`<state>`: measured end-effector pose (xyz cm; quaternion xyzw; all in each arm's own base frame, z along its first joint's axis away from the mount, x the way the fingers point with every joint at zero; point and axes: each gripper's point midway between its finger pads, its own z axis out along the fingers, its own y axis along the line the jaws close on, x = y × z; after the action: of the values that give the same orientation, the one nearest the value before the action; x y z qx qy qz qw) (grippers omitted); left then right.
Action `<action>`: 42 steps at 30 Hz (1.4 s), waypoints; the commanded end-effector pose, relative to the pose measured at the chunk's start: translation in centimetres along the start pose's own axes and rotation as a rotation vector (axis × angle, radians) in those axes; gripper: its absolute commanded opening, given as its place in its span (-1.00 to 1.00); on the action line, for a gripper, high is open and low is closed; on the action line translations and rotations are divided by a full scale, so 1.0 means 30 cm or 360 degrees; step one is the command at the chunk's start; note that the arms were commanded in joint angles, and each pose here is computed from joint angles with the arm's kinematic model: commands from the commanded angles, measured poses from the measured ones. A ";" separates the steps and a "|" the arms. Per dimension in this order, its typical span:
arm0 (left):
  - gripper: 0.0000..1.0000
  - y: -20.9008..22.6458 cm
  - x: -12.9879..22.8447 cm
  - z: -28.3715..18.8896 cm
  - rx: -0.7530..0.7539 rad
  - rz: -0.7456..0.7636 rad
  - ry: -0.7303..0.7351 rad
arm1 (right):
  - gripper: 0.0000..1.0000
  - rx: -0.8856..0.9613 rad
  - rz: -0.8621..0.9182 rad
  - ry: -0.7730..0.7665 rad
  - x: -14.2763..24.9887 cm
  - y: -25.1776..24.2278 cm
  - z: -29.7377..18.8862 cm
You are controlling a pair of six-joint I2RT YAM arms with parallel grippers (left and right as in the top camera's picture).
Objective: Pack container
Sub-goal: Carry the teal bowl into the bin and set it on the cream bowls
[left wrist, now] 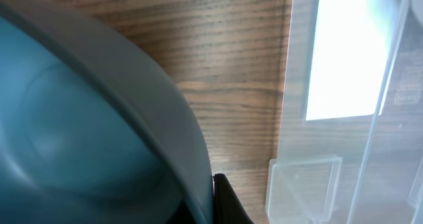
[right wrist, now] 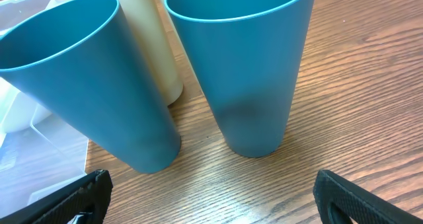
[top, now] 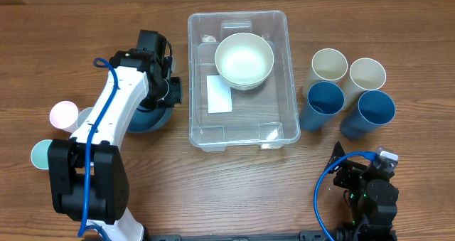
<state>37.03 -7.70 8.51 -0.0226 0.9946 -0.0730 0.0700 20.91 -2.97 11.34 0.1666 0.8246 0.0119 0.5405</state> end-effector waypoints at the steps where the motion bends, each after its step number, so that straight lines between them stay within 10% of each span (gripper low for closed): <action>1: -0.92 -0.011 -0.052 -0.062 -0.0032 0.0059 -0.0058 | 1.00 0.0018 0.0010 0.0013 0.018 -0.010 0.007; 17: -0.92 -0.407 -0.215 -0.578 0.0141 0.0546 -0.0608 | 1.00 0.0018 0.0010 0.0013 0.018 -0.010 0.007; 42: -0.92 -0.837 -0.299 -0.118 0.0165 0.1396 -0.0653 | 1.00 0.0018 0.0010 0.0013 0.018 -0.010 0.007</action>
<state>46.34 -30.60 16.43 0.3563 0.8877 -0.0881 0.2779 20.92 -2.97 11.35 0.1666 0.8245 0.0120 0.5407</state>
